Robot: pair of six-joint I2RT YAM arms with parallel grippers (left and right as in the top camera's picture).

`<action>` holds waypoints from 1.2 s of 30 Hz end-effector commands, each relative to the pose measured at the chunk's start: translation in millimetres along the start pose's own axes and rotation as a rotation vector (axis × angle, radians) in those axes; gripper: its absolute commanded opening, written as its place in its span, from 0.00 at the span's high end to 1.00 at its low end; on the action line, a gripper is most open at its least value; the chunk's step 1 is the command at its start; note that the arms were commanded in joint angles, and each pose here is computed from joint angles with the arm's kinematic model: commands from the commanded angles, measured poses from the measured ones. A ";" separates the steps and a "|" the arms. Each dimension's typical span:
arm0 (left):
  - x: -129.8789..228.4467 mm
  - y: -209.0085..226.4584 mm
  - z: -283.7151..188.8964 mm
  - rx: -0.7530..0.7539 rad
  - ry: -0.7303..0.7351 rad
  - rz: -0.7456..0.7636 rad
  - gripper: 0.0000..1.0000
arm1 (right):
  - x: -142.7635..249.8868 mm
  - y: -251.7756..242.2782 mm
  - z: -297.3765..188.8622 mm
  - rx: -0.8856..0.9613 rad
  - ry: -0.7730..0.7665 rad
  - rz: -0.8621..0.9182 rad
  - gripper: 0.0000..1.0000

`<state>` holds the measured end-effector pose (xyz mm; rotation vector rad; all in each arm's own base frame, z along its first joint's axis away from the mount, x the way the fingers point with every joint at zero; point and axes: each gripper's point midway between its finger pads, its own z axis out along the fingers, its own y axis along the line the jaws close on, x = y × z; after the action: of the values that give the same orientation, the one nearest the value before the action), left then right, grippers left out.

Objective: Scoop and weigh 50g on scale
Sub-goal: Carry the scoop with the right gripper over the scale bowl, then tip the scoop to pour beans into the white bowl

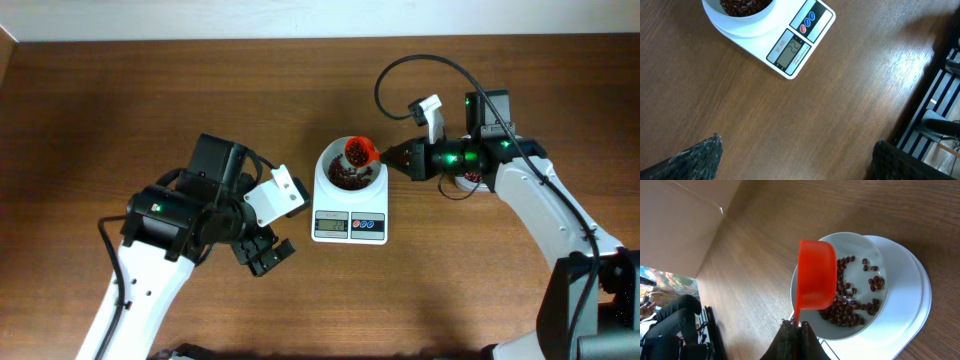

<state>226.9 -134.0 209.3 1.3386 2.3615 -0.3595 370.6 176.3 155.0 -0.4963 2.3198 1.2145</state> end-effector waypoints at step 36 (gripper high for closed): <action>2.4 0.8 1.3 0.002 0.006 0.008 0.01 | -9.0 -13.9 2.1 0.078 -0.030 0.069 0.96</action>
<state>226.9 -134.0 209.3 1.3386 2.3615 -0.3595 384.5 169.9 150.6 -0.3760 2.3614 1.1525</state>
